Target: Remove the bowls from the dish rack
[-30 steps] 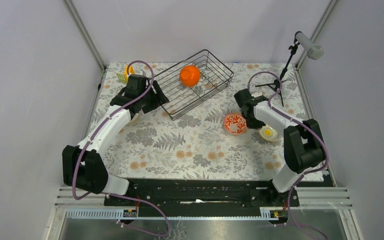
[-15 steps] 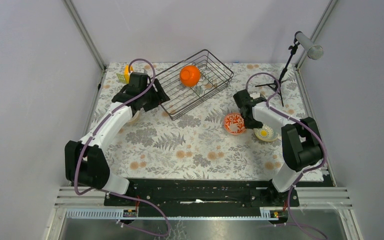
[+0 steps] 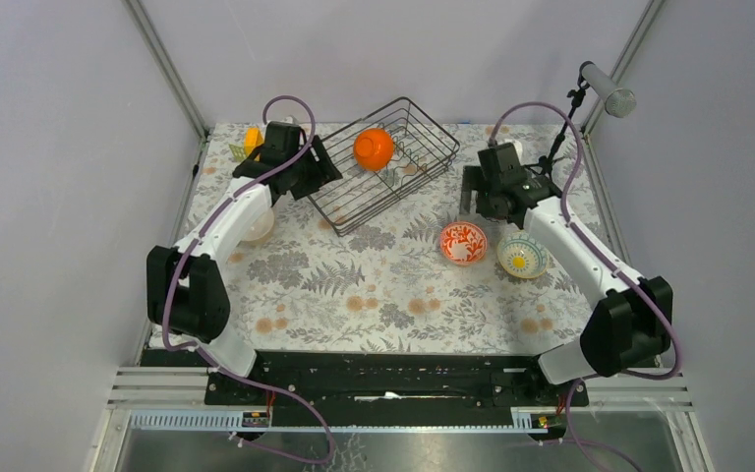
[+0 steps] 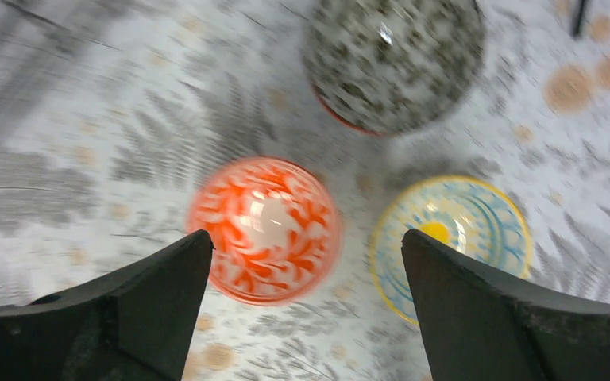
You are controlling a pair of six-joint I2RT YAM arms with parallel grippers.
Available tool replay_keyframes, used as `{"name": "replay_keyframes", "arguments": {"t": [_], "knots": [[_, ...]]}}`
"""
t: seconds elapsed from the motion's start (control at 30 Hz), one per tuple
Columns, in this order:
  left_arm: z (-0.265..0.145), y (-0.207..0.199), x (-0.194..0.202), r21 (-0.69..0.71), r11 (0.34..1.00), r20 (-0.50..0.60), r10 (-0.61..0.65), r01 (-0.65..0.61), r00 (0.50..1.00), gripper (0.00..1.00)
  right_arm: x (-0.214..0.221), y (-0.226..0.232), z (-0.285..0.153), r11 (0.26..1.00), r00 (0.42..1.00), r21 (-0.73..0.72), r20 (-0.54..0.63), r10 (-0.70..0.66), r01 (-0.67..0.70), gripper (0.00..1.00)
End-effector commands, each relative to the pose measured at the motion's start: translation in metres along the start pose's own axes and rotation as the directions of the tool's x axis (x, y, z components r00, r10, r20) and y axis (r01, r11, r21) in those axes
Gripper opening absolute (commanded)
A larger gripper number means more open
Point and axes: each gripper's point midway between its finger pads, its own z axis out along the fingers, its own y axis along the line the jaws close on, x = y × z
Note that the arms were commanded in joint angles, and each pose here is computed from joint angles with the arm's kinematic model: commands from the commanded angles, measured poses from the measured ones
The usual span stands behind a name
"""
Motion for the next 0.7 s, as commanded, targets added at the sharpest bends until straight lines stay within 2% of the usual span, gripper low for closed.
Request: {"name": "replay_keyframes", "arguments": {"t": [0.0,0.13,0.3,0.33,0.37,0.4,0.5,0.67], "knots": [[-0.005,-0.021,-0.018,0.046,0.999,0.035,0.015,-0.017,0.999,0.72,-0.067,0.067,-0.024,0.946,0.988,-0.325,0.144,0.062,-0.011,0.99],[-0.006,-0.012,-0.004,0.023,1.000,0.006,0.012,-0.012,1.000,0.72,-0.115,0.126,-0.023,0.851,0.980,-0.525,0.153,0.129,-0.030,1.00],[-0.006,0.003,0.001,-0.038,0.998,-0.012,0.057,-0.057,0.998,0.77,-0.167,0.174,-0.010,0.766,0.966,-0.642,0.174,0.191,-0.036,1.00],[-0.005,0.007,0.001,-0.056,0.996,-0.015,0.066,-0.066,0.998,0.81,-0.171,0.181,-0.002,0.759,0.966,-0.651,0.173,0.191,-0.033,1.00],[-0.005,0.010,0.000,-0.073,0.995,-0.010,0.072,-0.072,0.997,0.94,-0.177,0.188,0.002,0.749,0.965,-0.662,0.176,0.193,-0.029,1.00],[-0.005,0.016,0.000,-0.096,0.993,-0.001,0.073,-0.072,0.997,0.98,-0.177,0.196,0.015,0.740,0.968,-0.672,0.166,0.191,-0.031,1.00],[-0.005,0.036,-0.006,-0.168,0.985,0.032,0.051,-0.045,0.998,0.99,-0.183,0.215,0.033,0.710,0.969,-0.703,0.151,0.193,-0.032,1.00],[0.019,0.059,-0.014,-0.234,0.972,0.026,-0.019,0.025,0.999,0.99,-0.186,0.229,0.061,0.709,0.972,-0.705,0.154,0.177,-0.018,1.00]]}}
